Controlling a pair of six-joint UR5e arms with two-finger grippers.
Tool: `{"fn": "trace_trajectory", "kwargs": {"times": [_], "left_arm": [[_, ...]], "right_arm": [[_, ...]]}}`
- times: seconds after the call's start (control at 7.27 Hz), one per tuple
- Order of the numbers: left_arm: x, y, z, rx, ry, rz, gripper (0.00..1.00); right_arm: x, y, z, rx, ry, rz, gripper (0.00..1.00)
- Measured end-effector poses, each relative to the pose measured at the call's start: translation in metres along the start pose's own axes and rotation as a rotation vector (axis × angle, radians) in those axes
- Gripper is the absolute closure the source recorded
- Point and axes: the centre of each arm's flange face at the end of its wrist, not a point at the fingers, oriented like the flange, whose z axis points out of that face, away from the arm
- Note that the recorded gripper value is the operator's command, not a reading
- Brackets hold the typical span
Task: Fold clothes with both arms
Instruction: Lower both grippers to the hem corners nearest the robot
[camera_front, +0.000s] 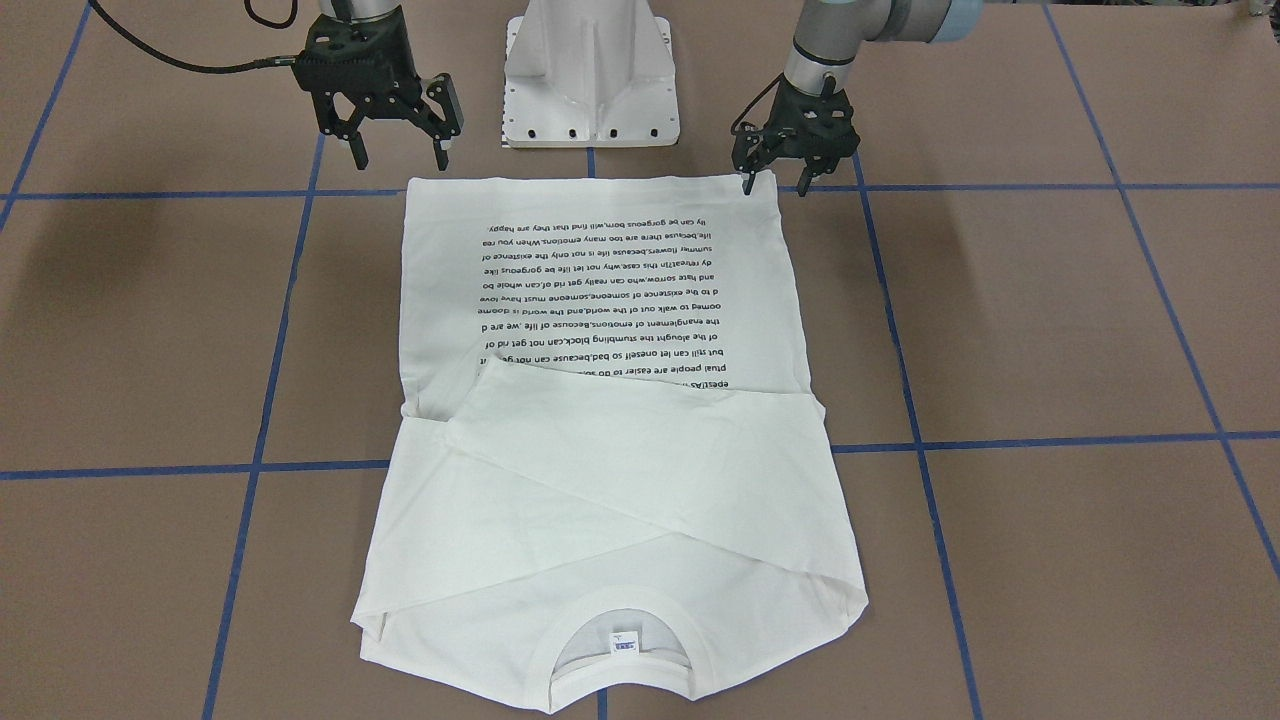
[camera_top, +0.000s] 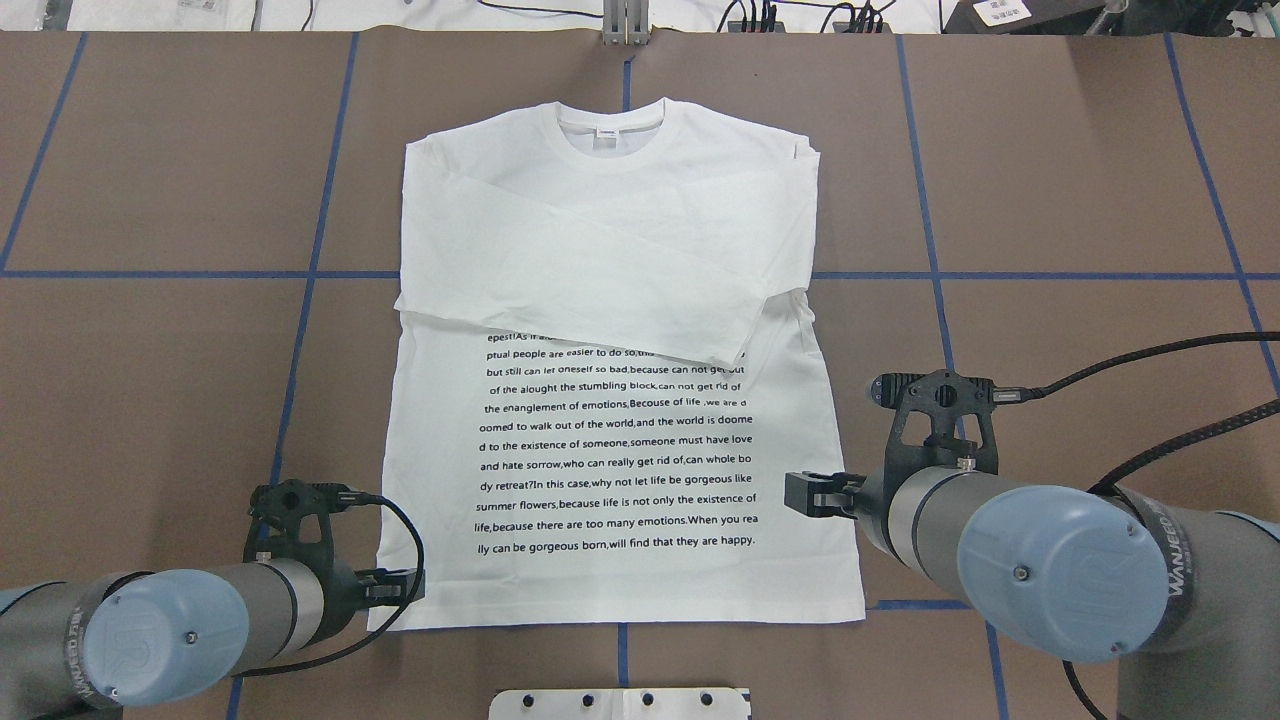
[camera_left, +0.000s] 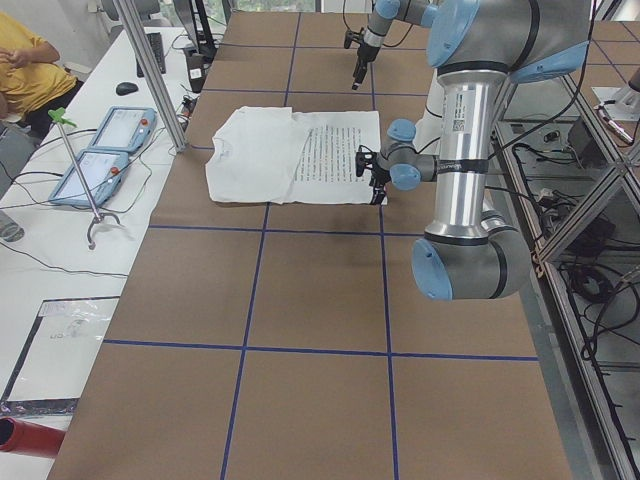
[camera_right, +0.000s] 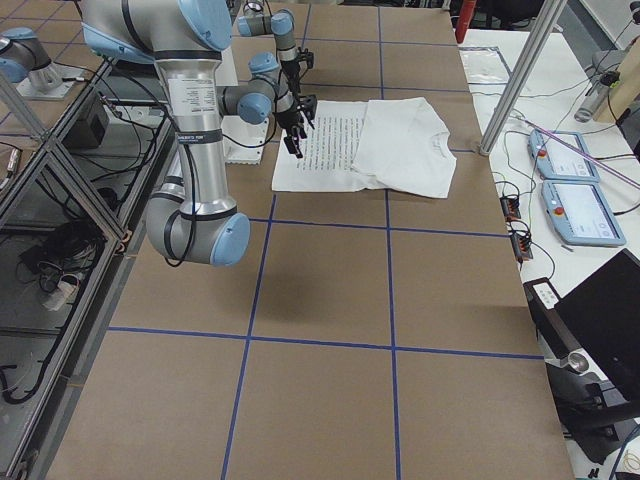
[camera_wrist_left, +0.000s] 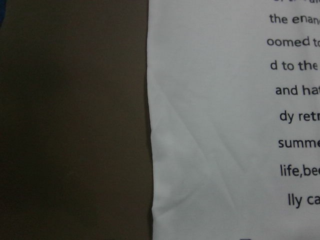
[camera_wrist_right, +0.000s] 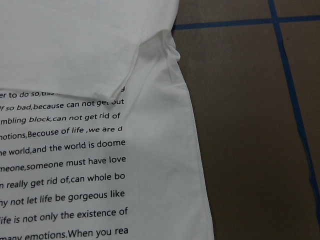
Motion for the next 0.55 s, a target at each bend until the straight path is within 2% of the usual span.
{"fn": "trace_trajectory", "kwargs": {"times": [0.55], "left_arm": [[0.003, 0.021, 0.007, -0.033, -0.035, 0.029, 0.46]], "right_arm": [[0.000, 0.000, 0.000, 0.000, 0.000, 0.000, 0.00]]}}
